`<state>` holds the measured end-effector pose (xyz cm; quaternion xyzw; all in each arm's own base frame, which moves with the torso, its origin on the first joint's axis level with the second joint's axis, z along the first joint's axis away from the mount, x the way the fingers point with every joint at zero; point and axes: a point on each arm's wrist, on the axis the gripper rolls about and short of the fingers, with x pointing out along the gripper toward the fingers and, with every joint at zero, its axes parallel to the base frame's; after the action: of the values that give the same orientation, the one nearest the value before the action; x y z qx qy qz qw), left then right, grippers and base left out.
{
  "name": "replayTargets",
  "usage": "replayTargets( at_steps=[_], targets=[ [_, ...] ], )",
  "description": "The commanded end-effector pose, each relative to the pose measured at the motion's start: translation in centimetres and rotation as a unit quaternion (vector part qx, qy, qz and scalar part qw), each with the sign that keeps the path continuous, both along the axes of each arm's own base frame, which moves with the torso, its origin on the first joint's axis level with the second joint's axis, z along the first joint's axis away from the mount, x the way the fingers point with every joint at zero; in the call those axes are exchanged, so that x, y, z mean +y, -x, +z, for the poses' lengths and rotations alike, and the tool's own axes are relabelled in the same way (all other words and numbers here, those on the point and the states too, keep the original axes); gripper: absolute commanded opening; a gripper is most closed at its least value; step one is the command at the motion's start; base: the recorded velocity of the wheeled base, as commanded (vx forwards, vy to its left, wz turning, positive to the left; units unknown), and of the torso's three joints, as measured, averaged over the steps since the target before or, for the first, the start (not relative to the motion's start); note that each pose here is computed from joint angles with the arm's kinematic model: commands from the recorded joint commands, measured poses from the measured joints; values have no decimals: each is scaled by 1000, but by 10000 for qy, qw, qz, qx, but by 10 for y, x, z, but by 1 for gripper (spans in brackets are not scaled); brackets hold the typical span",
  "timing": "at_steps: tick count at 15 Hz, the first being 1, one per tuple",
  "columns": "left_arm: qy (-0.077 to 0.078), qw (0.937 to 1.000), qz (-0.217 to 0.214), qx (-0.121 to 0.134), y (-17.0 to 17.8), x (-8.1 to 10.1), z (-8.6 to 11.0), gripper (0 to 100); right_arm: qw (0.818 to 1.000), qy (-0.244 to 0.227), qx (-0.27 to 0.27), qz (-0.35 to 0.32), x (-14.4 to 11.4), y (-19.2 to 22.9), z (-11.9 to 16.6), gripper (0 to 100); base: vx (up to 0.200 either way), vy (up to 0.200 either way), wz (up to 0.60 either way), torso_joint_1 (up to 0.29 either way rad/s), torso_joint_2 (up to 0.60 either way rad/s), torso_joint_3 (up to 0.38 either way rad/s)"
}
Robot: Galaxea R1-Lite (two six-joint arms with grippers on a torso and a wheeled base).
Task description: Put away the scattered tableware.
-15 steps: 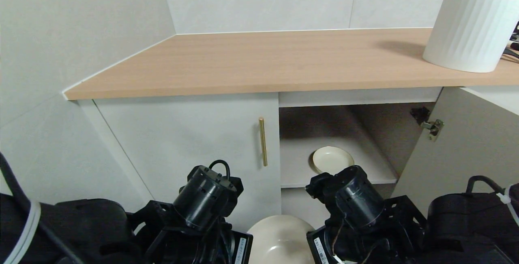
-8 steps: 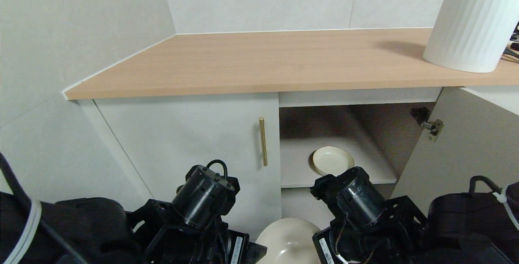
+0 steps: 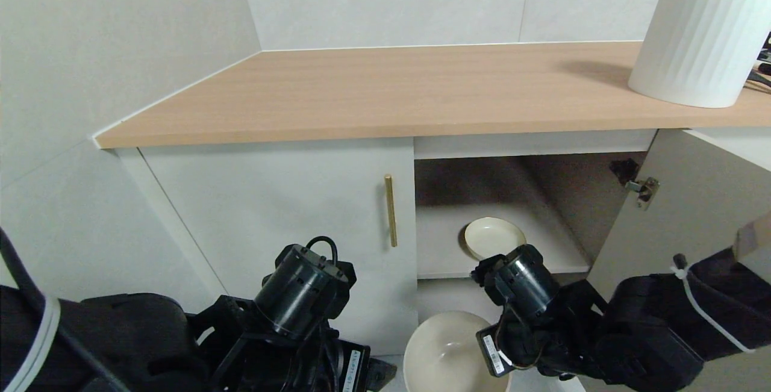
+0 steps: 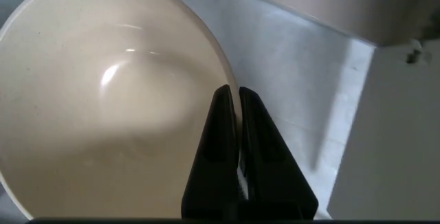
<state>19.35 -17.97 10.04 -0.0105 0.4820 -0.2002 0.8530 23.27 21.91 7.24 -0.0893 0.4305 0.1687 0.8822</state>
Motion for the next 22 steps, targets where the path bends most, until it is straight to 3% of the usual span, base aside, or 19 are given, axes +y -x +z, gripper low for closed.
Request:
replayTargets(
  at_steps=[1,4,6,11,19,22],
  targets=[
    [20,10000,3,-22,0,0,1,100,9992,149,26,-381,-4,-21,-15,0,0,0,0,0,0,0],
    [4,10000,3,-5,0,0,0,100,9951,-177,-130,-961,-8,-46,-9,0,0,0,0,0,0,0],
    [-1,10000,3,1,0,0,0,100,9831,-530,-343,-1716,-11,-73,-4,0,0,0,0,0,0,0],
    [-3,10000,17,9,-1,0,-1,100,9598,-1069,-653,-2512,-22,-102,11,0,0,0,0,0,0,0],
    [-13,10000,17,20,-1,0,-1,100,9266,-1325,-1102,-3342,-42,-130,24,0,0,0,0,0,0,0],
    [4,10000,67,53,-1,0,-2,100,9228,-1309,-1107,-3449,-48,-138,20,0,0,0,0,0,0,0]
  ],
)
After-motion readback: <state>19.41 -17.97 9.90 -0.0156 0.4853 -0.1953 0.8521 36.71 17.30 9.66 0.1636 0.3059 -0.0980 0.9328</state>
